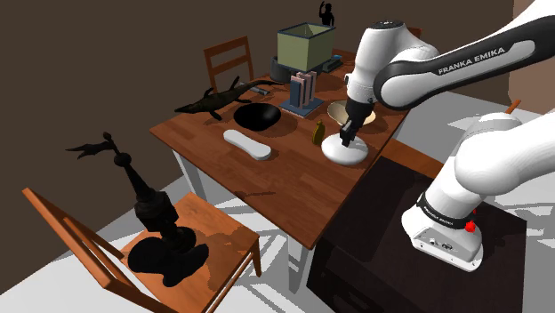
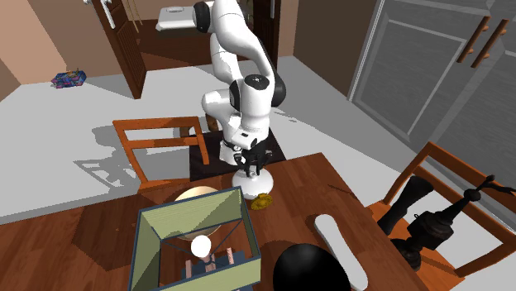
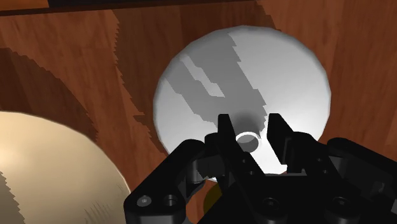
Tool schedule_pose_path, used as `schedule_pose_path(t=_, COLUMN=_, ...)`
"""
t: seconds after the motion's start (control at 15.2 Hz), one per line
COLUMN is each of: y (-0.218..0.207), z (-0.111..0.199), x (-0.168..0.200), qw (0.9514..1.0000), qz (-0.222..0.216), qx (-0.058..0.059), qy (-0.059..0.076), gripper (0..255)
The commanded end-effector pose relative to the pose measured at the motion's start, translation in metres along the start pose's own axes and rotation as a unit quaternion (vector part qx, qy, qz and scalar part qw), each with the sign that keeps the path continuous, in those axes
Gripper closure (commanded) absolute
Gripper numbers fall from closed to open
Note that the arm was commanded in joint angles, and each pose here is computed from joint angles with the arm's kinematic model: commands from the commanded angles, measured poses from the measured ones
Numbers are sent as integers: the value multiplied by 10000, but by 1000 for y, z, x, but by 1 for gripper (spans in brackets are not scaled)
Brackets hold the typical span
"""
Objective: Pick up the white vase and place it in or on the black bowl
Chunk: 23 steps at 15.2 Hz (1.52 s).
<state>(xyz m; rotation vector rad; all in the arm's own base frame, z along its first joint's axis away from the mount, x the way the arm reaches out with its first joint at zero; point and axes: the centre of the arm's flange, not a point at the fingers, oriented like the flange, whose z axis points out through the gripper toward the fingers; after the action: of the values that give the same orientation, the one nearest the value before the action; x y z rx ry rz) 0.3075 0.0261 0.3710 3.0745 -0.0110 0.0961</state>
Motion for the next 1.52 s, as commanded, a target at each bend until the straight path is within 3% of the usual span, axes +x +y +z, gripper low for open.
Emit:
schedule_pose_path(t=0.0, y=0, z=1, x=-1, qw=10000, qz=-3, qx=1, qy=-16, gripper=255)
schedule_pose_path(t=1.45, y=7, z=-115, x=7, qw=10000, qz=-3, qx=1, qy=-16, gripper=255)
